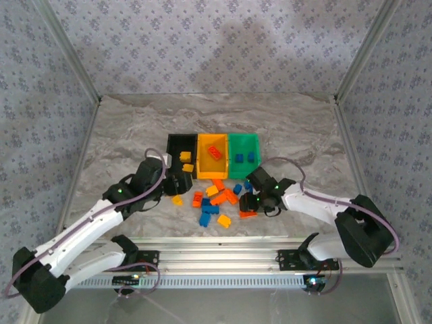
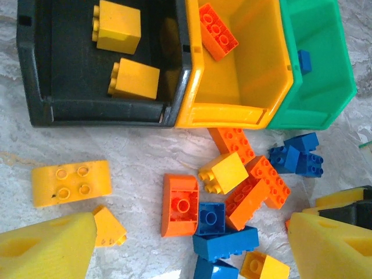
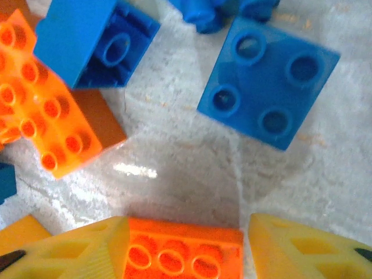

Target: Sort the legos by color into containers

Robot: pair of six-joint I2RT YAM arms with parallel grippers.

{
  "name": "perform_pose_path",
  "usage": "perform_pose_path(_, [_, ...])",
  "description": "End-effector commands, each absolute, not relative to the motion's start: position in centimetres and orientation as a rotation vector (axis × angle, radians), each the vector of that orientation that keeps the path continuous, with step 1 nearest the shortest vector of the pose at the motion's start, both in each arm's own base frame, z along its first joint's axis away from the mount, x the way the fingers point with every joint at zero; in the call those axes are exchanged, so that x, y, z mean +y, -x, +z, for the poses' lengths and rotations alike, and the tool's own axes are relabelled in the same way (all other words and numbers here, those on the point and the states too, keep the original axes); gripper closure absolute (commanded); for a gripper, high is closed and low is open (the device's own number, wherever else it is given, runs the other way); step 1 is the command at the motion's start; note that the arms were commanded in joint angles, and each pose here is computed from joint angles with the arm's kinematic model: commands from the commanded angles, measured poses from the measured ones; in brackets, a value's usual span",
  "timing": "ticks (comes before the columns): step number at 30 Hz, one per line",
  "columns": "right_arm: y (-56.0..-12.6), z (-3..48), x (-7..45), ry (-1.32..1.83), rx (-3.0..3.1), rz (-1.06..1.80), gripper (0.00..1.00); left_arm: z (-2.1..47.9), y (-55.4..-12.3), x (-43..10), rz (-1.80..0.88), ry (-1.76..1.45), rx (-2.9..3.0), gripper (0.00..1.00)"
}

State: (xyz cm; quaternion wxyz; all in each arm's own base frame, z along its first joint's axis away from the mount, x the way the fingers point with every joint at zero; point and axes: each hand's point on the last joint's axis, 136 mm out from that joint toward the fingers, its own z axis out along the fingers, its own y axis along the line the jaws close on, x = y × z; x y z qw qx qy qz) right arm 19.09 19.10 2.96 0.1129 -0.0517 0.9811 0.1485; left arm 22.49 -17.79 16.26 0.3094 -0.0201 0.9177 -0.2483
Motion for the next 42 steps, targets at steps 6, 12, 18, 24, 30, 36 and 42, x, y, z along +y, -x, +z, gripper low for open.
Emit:
perform_pose_path(6, [-17.3, 1.7, 18.2, 0.138, 2.933, 0.201, 0.35, 14.4, -21.5, -16.7, -0.613, 0.091, 2.478, 0.14])
perform_pose_path(12, [-17.0, 1.9, 19.6, 0.17, 2.905, 0.201, 0.25, 14.2, -21.5, -16.6, -0.607, 0.098, 2.482, 0.14])
perform_pose_path(18, [-17.5, 3.4, 20.2, 0.139, 2.843, 0.199, 0.24, 14.0, -21.5, -16.7, -0.609, 0.1, 2.488, 0.13])
perform_pose_path(24, [-17.5, 4.2, 20.8, 0.162, 2.819, 0.202, 0.23, 13.7, -21.4, -16.5, -0.601, 0.108, 2.497, 0.13])
perform_pose_path(30, [-16.8, 3.7, 21.6, 0.217, 2.831, 0.205, 0.22, 13.4, -21.5, -16.2, -0.593, 0.121, 2.502, 0.13])
perform_pose_path(36, [-16.2, 3.0, 22.5, 0.282, 2.856, 0.185, 0.2, 13.0, -21.5, -16.0, -0.587, 0.13, 2.511, 0.13])
perform_pose_path(42, [-15.7, 1.9, 22.3, 0.293, 2.888, 0.128, 0.19, 12.6, -21.4, -15.7, -0.581, 0.141, 2.518, 0.13])
